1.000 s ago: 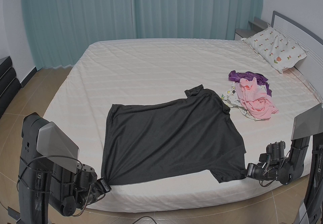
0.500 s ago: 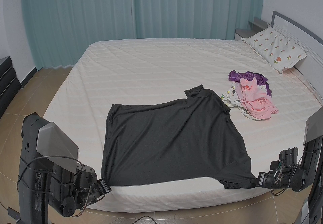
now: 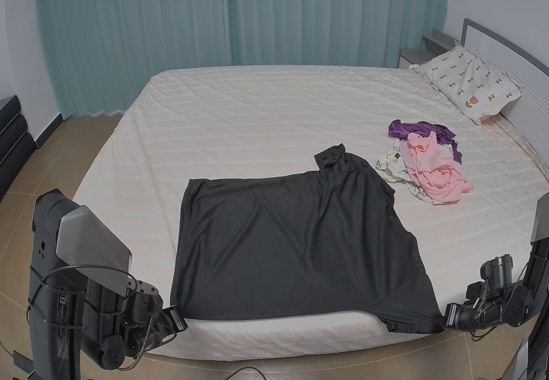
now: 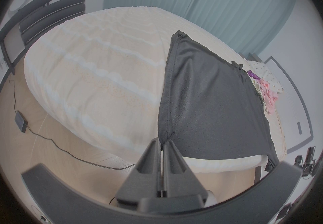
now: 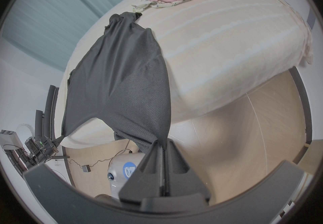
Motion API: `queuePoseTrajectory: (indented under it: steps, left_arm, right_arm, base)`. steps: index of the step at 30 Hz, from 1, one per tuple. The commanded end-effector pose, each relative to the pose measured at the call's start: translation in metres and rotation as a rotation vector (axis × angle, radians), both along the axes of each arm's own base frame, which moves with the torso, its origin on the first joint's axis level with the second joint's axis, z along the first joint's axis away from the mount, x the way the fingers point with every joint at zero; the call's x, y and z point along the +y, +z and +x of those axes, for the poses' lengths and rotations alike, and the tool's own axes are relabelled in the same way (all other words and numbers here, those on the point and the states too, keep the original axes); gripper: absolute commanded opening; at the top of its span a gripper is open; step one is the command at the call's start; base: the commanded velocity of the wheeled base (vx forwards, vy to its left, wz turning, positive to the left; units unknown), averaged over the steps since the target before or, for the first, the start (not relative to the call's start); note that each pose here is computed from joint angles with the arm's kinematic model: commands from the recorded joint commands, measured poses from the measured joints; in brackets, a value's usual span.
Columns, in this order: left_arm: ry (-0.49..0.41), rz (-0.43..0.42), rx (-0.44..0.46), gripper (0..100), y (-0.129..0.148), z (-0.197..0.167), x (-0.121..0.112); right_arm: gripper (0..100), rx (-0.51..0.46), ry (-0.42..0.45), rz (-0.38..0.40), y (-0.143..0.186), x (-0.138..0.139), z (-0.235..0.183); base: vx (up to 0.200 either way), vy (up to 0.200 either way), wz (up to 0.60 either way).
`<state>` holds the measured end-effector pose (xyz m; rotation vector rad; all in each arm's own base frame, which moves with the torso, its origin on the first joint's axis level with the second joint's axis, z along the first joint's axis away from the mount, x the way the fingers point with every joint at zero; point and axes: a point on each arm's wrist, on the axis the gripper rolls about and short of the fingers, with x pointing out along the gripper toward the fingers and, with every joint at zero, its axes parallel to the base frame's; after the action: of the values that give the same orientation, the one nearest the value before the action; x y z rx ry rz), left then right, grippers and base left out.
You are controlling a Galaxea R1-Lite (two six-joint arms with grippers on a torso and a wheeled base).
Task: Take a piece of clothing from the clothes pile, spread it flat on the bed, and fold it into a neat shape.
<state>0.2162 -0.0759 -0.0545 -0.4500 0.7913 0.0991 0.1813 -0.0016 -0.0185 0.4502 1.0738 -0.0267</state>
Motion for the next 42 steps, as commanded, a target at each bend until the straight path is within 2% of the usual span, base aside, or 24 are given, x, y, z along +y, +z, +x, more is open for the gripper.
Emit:
queuePoseTrajectory:
  steps: [1, 3, 6, 14, 18, 26, 31, 36, 39, 42]
  left_arm:
    - [-0.044, 0.017, -0.029, 0, 0.009, -0.005, -0.004]
    - [-0.055, 0.026, -0.032, 0, 0.009, -0.005, -0.004]
    - [-0.057, 0.033, -0.016, 0, 0.008, -0.008, -0.003]
    - [-0.059, 0.078, 0.059, 0, 0.004, -0.02, 0.002]
    - [-0.095, 0.146, 0.15, 0, -0.001, -0.033, -0.005]
    - [-0.098, 0.176, 0.146, 0, 0.0, -0.036, -0.009]
    - [-0.134, 0.183, 0.2, 0, -0.001, -0.047, -0.018]
    - [-0.133, 0.155, 0.156, 0, 0.013, -0.047, -0.019]
    - [-0.132, 0.127, 0.094, 0, 0.029, -0.042, -0.017]
    - [-0.139, 0.149, 0.07, 0, 0.031, -0.036, -0.014]
  right_arm:
    - [0, -0.013, -0.021, -0.031, 0.013, 0.0, -0.01]
    - [0, 0.04, -0.017, -0.041, 0.013, 0.002, -0.016]
    - [0, 0.068, -0.013, -0.043, 0.015, 0.003, -0.021]
    - [0, 0.041, -0.028, -0.063, 0.019, 0.002, -0.02]
    - [0, 0.044, -0.032, -0.066, 0.018, 0.001, -0.02]
    - [0, 0.05, -0.031, -0.068, 0.018, 0.001, -0.021]
    - [0, 0.063, -0.039, -0.069, 0.018, 0.0, -0.023]
    - [0, 0.014, -0.044, -0.064, 0.024, 0.0, -0.021]
    - [0, -0.066, -0.037, -0.053, 0.037, 0.0, -0.022]
    - [0, -0.111, -0.036, -0.053, 0.043, 0.0, -0.02]
  base:
    - [0.0, 0.0, 0.0]
    - [0.0, 0.0, 0.0]
    - [0.0, 0.0, 0.0]
    - [0.0, 0.0, 0.0]
    - [0.0, 0.0, 0.0]
    - [0.0, 0.0, 0.0]
    - [0.0, 0.0, 0.0]
    - [0.0, 0.0, 0.0]
    - [0.0, 0.0, 0.0]
    - [0.0, 0.0, 0.0]
